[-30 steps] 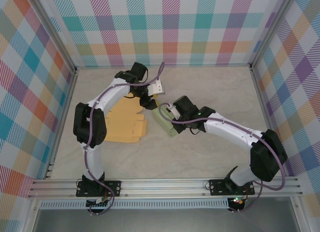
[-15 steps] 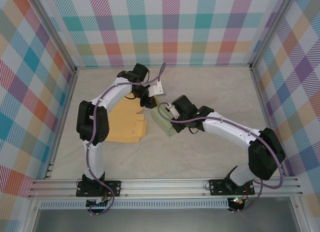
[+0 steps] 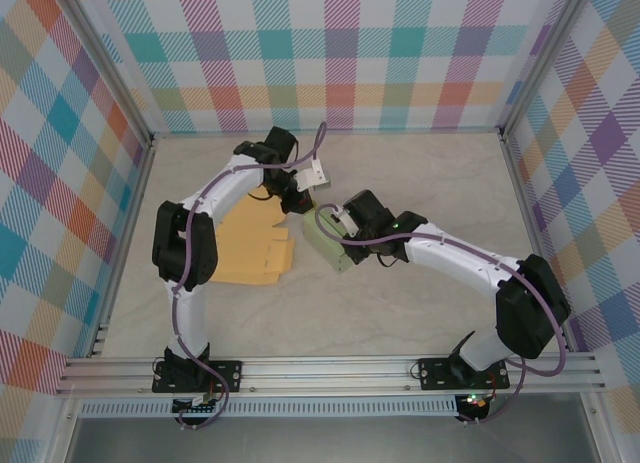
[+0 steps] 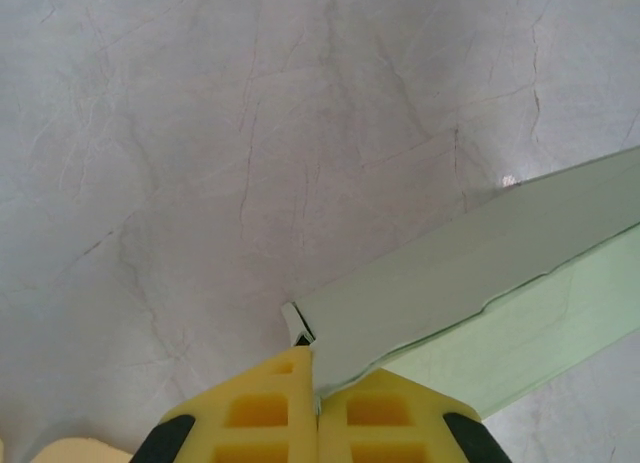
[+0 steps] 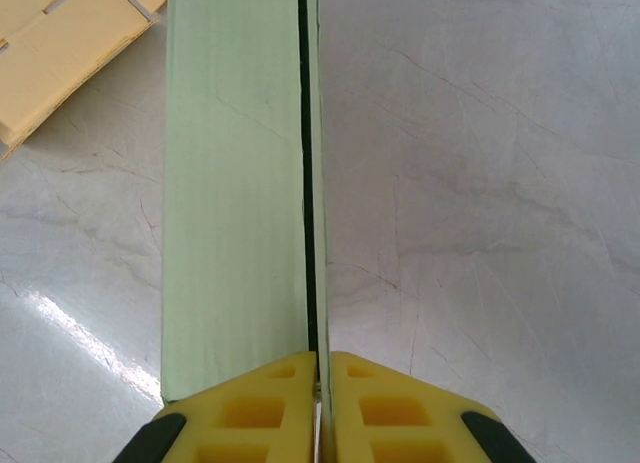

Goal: Fold the paper box

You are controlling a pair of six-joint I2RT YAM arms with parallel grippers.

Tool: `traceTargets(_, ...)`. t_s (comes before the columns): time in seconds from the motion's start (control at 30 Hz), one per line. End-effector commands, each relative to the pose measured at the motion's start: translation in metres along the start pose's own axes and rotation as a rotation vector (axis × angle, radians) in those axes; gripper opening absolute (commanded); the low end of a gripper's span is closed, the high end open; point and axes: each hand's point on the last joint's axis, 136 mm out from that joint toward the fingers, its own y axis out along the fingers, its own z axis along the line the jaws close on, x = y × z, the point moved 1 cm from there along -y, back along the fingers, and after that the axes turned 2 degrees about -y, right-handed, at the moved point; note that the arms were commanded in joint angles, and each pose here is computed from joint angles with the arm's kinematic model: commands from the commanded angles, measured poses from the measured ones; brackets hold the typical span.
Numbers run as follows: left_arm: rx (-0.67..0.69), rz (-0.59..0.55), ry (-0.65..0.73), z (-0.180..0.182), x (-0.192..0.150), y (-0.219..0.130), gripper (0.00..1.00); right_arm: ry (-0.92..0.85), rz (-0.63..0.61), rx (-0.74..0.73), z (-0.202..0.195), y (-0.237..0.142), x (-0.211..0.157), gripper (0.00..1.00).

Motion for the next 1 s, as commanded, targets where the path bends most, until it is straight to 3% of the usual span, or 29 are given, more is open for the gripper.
traceTargets(0.0,0.052,-0.010,-0.105,-0.002,0.000,-0.012,0.00,0.022,-0.011,0.000,0.001,0.002,0.006,0.14)
traceTargets(0.4,0.223,-0.021,-0.466,-0.002,-0.014,-0.018,0.00,0.118,-0.001,-0.039,-0.009,0.001,0.008,0.14)
traceTargets(0.53,0.279,0.028,-0.588,-0.004,-0.021,-0.017,0.00,0.152,0.002,-0.057,-0.013,0.000,0.012,0.14)
traceTargets(0.73,0.359,0.086,-0.684,-0.013,-0.031,-0.009,0.00,0.174,0.010,-0.062,-0.016,0.004,0.015,0.15)
traceTargets(0.97,0.432,0.118,-0.689,-0.025,-0.031,-0.003,0.00,0.218,0.013,-0.081,-0.025,0.001,0.020,0.26)
